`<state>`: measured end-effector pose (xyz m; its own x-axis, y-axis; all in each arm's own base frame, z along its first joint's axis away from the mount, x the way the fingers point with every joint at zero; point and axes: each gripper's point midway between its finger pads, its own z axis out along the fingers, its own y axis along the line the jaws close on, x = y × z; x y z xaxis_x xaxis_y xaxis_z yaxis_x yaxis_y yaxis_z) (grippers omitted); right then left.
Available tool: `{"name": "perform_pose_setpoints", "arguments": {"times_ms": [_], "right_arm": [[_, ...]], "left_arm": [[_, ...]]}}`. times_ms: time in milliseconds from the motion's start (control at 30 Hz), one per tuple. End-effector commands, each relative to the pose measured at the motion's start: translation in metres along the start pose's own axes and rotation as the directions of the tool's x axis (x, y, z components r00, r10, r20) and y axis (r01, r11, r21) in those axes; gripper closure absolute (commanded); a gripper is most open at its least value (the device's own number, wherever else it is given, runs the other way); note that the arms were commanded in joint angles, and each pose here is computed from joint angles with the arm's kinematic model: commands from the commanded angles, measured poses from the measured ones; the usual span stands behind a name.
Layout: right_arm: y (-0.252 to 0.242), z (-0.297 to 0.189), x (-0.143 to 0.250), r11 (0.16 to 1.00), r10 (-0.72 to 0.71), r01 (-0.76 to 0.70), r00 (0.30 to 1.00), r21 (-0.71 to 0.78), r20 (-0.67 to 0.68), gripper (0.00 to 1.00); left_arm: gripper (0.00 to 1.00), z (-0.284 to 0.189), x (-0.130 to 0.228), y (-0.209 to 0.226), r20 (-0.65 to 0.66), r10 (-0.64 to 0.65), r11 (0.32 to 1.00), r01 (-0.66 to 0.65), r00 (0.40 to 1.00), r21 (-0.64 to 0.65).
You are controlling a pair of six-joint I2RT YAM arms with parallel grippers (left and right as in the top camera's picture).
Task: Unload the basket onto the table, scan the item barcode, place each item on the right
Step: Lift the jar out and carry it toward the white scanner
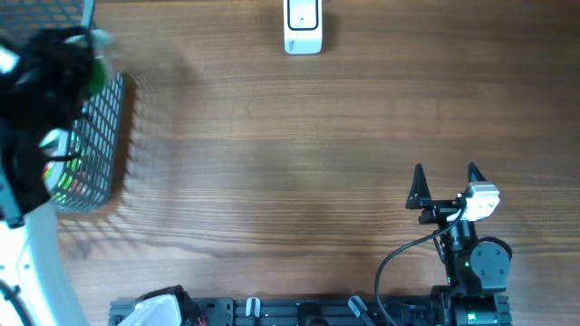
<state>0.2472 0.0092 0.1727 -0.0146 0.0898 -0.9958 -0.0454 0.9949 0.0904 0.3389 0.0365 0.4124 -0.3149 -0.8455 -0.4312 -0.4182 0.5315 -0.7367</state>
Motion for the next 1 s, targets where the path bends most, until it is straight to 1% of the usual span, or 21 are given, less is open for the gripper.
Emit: {"name": "perform_pose_setpoints", "arguments": {"times_ms": [0,267,467,633,733,833,967], "right_arm": [[0.002,0.000,0.001,1.000,0.015,-0.015,1.000,-0.013,-0.002,0.00],[0.002,0.000,0.001,1.000,0.015,-0.015,1.000,-0.013,-0.002,0.00],[0.002,0.000,0.001,1.000,0.015,-0.015,1.000,-0.014,-0.002,0.00],[0.002,0.000,0.001,1.000,0.015,-0.015,1.000,-0.013,-0.002,0.00],[0.002,0.000,0.001,1.000,0.015,-0.015,1.000,-0.014,-0.002,0.00],[0.002,0.000,0.001,1.000,0.015,-0.015,1.000,-0.013,-0.002,0.00],[0.002,0.000,0.001,1.000,0.015,-0.015,1.000,-0.014,-0.002,0.00]], "left_arm": [[0.61,0.016,0.025,-0.015,-0.035,0.068,0.998,-0.068,0.997,-0.015],[0.62,0.053,0.078,-0.030,-0.134,0.170,0.983,-0.178,0.976,-0.052],[0.62,0.087,0.115,-0.027,-0.193,0.226,0.958,-0.254,0.955,-0.131],[0.64,0.112,0.143,-0.005,-0.254,0.277,0.908,-0.339,0.927,-0.246],[0.66,0.125,0.160,0.011,-0.309,0.281,0.874,-0.376,0.908,-0.309],[0.66,0.139,0.180,0.027,-0.363,0.255,0.846,-0.388,0.896,-0.366],[0.66,0.154,0.200,0.035,-0.405,0.255,0.821,-0.417,0.878,-0.389]]}}
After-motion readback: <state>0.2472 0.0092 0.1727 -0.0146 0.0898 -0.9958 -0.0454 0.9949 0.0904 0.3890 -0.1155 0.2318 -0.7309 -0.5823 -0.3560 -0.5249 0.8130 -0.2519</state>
